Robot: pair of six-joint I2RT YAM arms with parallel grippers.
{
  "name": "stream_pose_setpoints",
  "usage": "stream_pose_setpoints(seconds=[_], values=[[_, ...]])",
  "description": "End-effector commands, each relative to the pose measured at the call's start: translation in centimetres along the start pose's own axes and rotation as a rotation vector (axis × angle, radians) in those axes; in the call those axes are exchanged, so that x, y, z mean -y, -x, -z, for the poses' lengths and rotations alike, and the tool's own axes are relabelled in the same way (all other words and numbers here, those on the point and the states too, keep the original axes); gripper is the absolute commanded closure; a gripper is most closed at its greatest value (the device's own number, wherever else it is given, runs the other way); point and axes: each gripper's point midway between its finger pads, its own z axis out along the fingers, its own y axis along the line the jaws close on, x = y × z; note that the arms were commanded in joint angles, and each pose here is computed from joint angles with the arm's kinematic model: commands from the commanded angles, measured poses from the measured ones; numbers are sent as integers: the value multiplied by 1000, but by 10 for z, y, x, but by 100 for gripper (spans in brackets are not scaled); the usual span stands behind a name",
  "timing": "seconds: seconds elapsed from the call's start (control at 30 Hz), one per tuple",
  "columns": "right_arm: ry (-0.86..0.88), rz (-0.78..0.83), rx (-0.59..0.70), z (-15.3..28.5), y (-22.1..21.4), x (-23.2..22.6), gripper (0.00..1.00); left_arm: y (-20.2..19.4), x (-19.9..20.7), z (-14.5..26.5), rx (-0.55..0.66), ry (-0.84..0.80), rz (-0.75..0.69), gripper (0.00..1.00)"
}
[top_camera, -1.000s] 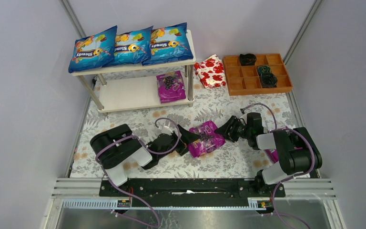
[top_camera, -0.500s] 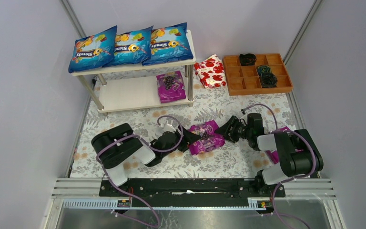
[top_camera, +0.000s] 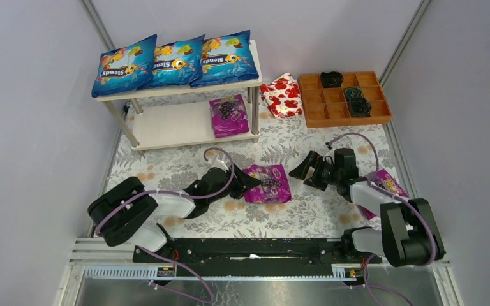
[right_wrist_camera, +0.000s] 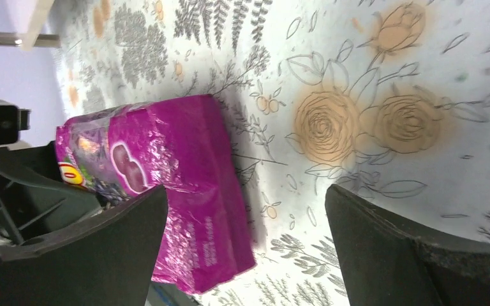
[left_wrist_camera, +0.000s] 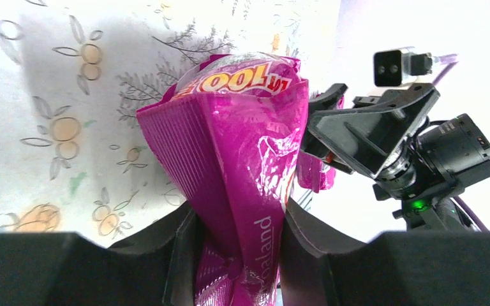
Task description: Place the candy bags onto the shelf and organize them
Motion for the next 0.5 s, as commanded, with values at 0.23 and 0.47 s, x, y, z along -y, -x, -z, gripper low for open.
stream_pose_setpoints(seconds=[0.23, 0.47], values=[[-253, 243, 112, 39, 35, 13, 0, 40, 19, 44, 25, -74, 64, 77], [-231, 243, 121, 31, 30, 19, 0, 82, 28, 87, 160, -18, 53, 77]])
